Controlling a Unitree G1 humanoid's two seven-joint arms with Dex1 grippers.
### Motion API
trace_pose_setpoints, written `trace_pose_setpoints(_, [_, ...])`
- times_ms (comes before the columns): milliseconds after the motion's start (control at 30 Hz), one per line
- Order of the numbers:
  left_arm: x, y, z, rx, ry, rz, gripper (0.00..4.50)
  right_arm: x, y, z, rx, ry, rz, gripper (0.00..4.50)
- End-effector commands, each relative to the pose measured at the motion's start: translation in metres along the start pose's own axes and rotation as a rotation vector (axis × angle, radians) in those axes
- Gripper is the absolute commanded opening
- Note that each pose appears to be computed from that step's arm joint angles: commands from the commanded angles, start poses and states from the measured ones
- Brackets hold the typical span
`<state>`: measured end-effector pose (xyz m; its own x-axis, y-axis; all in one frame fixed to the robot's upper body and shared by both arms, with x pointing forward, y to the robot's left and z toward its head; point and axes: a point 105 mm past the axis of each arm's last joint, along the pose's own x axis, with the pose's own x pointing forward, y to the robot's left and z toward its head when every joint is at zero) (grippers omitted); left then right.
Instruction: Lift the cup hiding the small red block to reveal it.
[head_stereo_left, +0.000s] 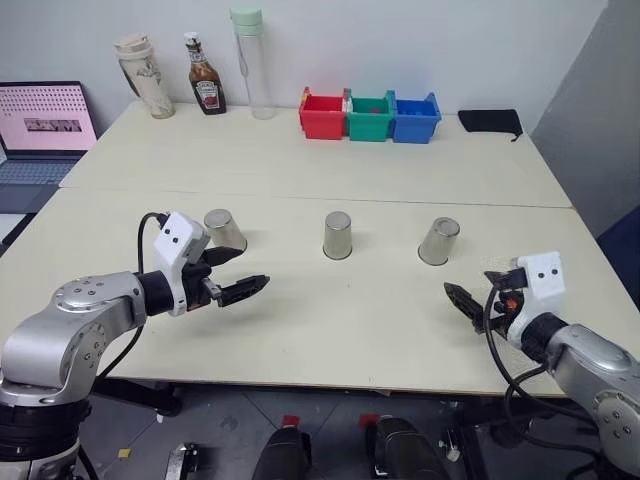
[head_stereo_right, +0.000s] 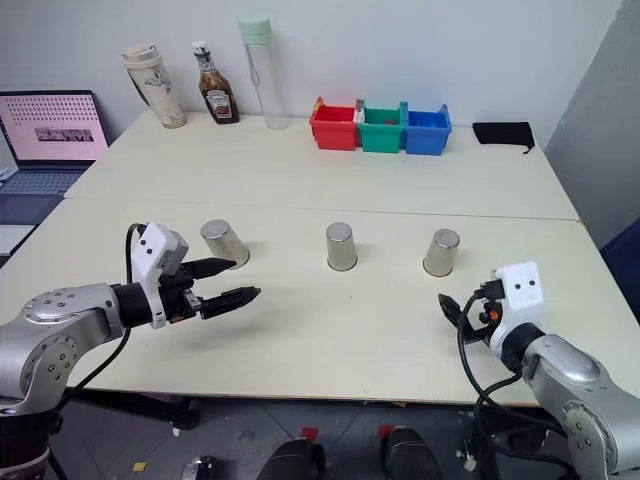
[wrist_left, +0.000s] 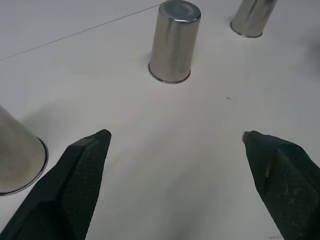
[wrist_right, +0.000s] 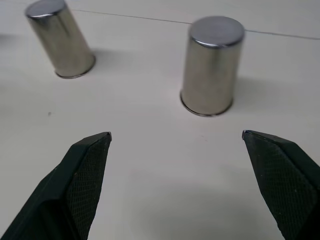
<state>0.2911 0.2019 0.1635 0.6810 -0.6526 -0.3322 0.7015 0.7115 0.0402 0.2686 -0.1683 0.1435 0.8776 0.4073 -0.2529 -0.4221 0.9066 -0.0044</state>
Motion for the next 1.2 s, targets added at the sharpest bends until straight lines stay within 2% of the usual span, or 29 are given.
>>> trace_pose_setpoints(33, [0.005,-0.010,0.012,0.083,-0.071,-0.008,4.50,0.019,0.018,0.020,-0.077,-0.060,0.118,4.46])
trace_pose_setpoints(167, [0.032,-0.021,0.009,0.136,-0.137,-0.009,4.50,0.021,0.052,0.045,-0.085,-0.168,0.336,4.46])
trace_pose_setpoints(333, [0.085,-0.016,0.002,0.140,-0.188,0.092,4.50,-0.010,0.060,0.050,-0.113,-0.197,0.470,4.46])
trace_pose_setpoints(433, [0.116,-0.014,0.005,0.136,-0.221,0.145,4.50,-0.016,0.056,0.046,-0.137,-0.182,0.436,4.46])
trace_pose_setpoints(700, [0.174,-0.033,0.017,0.111,-0.277,0.073,4.50,-0.025,0.056,0.037,-0.101,-0.195,0.331,4.46])
trace_pose_setpoints(1033, [0.207,-0.025,0.027,0.128,-0.287,0.134,4.50,-0.031,0.051,0.037,-0.095,-0.211,0.232,4.46])
trace_pose_setpoints(1067, [0.207,-0.024,0.028,0.120,-0.294,0.129,4.13,-0.032,0.050,0.037,-0.090,-0.211,0.223,4.50])
trace_pose_setpoints(1100, [0.207,-0.023,0.029,0.114,-0.299,0.129,3.99,-0.033,0.050,0.036,-0.086,-0.212,0.216,4.50])
trace_pose_setpoints(1200, [0.208,-0.023,0.029,0.109,-0.305,0.124,3.22,-0.034,0.051,0.036,-0.078,-0.213,0.208,4.50])
